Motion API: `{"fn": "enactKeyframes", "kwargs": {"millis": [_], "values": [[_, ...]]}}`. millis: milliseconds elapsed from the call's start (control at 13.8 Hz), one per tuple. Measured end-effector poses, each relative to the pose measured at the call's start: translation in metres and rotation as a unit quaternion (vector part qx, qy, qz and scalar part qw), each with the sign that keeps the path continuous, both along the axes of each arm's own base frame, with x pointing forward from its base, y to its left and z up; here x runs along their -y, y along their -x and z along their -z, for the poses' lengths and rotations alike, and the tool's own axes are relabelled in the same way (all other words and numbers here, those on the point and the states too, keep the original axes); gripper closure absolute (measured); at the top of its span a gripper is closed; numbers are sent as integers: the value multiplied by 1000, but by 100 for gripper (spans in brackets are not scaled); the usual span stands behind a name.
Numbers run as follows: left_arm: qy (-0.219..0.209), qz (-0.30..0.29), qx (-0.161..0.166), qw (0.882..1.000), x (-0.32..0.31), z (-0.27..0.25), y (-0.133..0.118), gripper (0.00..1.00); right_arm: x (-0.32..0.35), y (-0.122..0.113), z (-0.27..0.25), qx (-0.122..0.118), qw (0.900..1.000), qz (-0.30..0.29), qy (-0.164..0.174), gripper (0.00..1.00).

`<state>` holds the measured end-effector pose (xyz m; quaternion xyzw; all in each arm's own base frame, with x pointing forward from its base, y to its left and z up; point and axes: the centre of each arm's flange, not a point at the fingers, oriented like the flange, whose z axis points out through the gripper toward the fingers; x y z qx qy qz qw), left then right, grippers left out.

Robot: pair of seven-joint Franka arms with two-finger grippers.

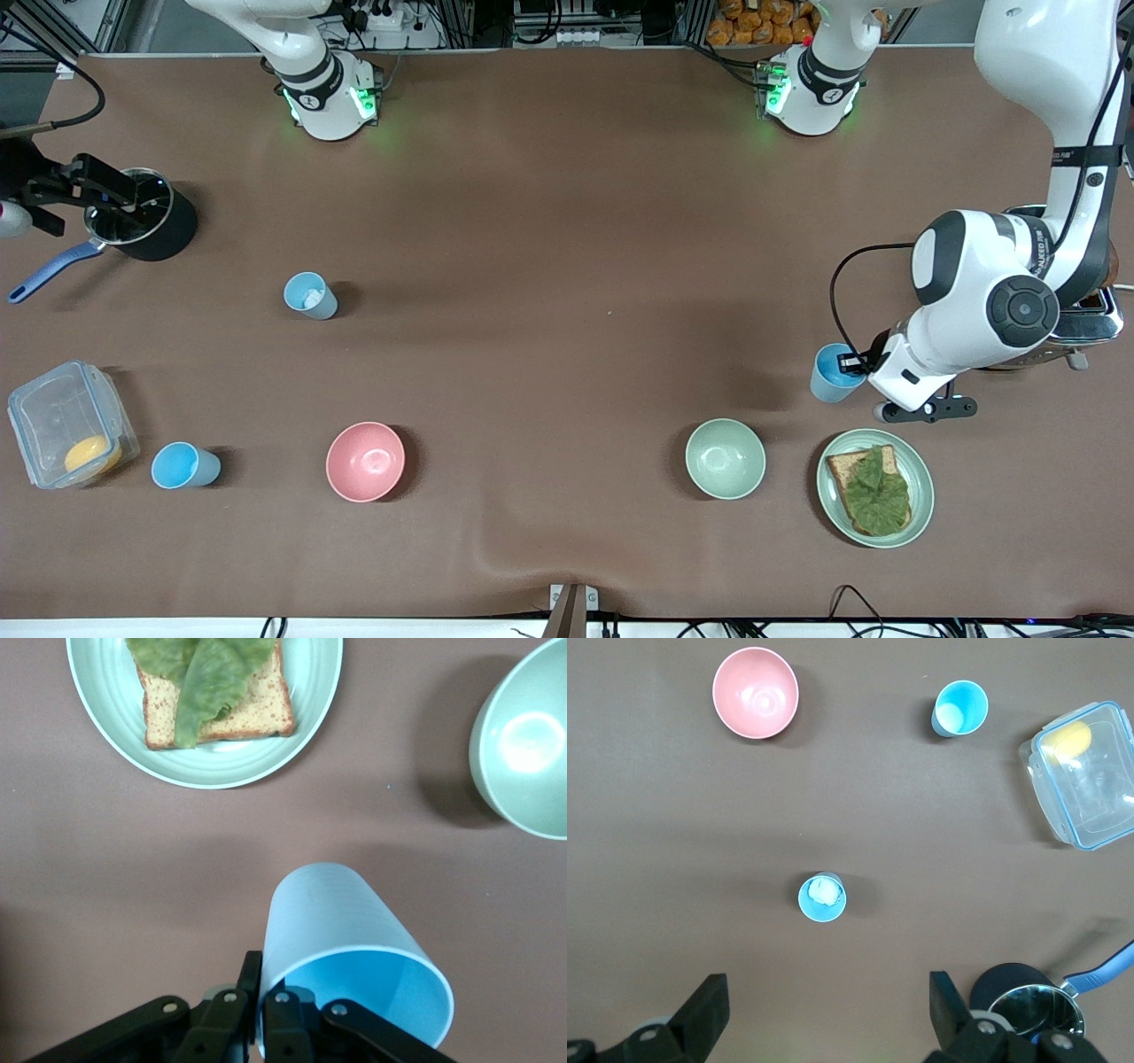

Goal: Stack blue cups with both arms

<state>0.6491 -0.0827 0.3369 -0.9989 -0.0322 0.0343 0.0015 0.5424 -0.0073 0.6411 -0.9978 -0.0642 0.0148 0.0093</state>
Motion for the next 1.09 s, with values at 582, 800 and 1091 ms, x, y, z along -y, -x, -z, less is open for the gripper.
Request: {"fn": "enactKeyframes", "kwargs": {"millis": [582, 800, 1091], "values": [[1, 5, -4, 1000, 7, -3, 2, 96, 2, 0, -1, 1, 1000, 0, 9, 0], [1, 5, -4, 1000, 6, -3, 2, 96, 3, 0, -1, 1, 1000, 1, 9, 0], [1, 4, -8, 1000, 5, -1, 3, 96, 5, 0, 0, 0, 1000, 3, 9, 0]]}}
